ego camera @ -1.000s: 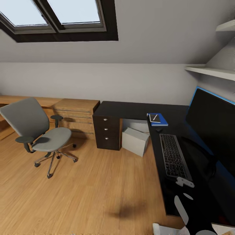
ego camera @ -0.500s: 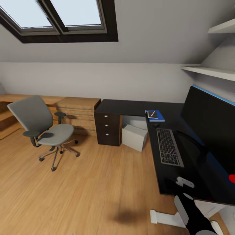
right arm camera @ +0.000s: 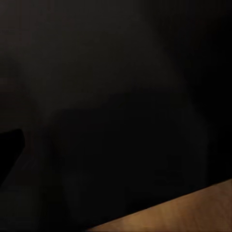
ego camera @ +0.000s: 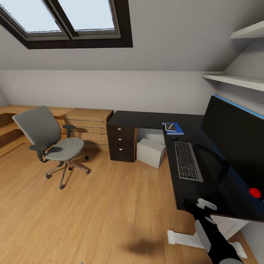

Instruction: In the bedroom, organize the workspace by keeping the computer under the desk, ensuring the monitor is on the desk, placing the keyboard on the desk next to the monitor, placing the mouse on the desk next to the keyboard, moving the folder from the swivel chair onto the desk next to the mouse, stacking the notebook on top of the folder with the pen on top of the notebook, and positioning the swivel chair next to the desk.

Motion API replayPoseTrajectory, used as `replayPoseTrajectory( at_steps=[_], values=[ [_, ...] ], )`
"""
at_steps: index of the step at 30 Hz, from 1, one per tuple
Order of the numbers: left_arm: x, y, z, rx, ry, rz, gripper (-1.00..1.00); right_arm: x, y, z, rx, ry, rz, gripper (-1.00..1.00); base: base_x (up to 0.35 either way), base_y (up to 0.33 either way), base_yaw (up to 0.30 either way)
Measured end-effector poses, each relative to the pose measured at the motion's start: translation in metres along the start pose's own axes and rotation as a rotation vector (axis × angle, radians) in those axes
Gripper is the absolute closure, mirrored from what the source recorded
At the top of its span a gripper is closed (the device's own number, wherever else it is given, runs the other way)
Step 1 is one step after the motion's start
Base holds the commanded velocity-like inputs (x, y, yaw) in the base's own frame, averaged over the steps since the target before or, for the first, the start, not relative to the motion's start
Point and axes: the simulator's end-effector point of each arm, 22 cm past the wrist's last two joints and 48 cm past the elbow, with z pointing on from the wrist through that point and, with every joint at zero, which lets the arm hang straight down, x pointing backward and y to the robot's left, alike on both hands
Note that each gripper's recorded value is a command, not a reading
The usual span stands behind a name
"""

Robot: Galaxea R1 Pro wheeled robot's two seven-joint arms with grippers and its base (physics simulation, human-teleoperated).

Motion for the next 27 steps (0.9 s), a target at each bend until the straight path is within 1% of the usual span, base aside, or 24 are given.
replayPoseTrajectory(
  at_steps=[6,11,12,15,20,22,27],
  values=[
    [-0.002,0.000,-0.004,0.000,0.000,0.000,-1.00,-0.003,0.006,-0.004,-0.011,-0.002,-0.001,-1.00,-0.006,0.000,0.000],
    [-0.005,-0.001,-0.009,0.000,0.000,0.000,-1.00,-0.005,0.021,-0.010,-0.036,0.000,-0.021,-1.00,-0.002,0.000,0.000],
    [-0.006,-0.001,-0.010,0.000,0.000,0.000,-1.00,-0.005,0.028,-0.012,-0.049,-0.004,-0.034,-1.00,0.000,0.000,0.000],
    [-0.008,-0.001,-0.014,0.000,0.000,0.001,-1.00,-0.009,0.040,-0.016,-0.072,-0.020,-0.056,-1.00,0.000,0.000,0.000],
    [-0.011,-0.001,-0.019,0.000,0.000,0.000,-1.00,-0.014,0.068,-0.026,-0.118,-0.056,-0.082,-1.00,0.000,0.000,0.000],
    [-0.012,-0.001,-0.022,-0.001,0.000,0.000,-1.00,-0.016,0.083,-0.032,-0.142,-0.075,-0.087,-1.00,0.000,0.000,0.000],
    [-0.015,-0.001,-0.027,-0.001,0.000,0.000,-1.00,-0.017,0.104,-0.042,-0.172,-0.087,-0.081,-1.00,0.000,0.000,0.047]
  ],
)
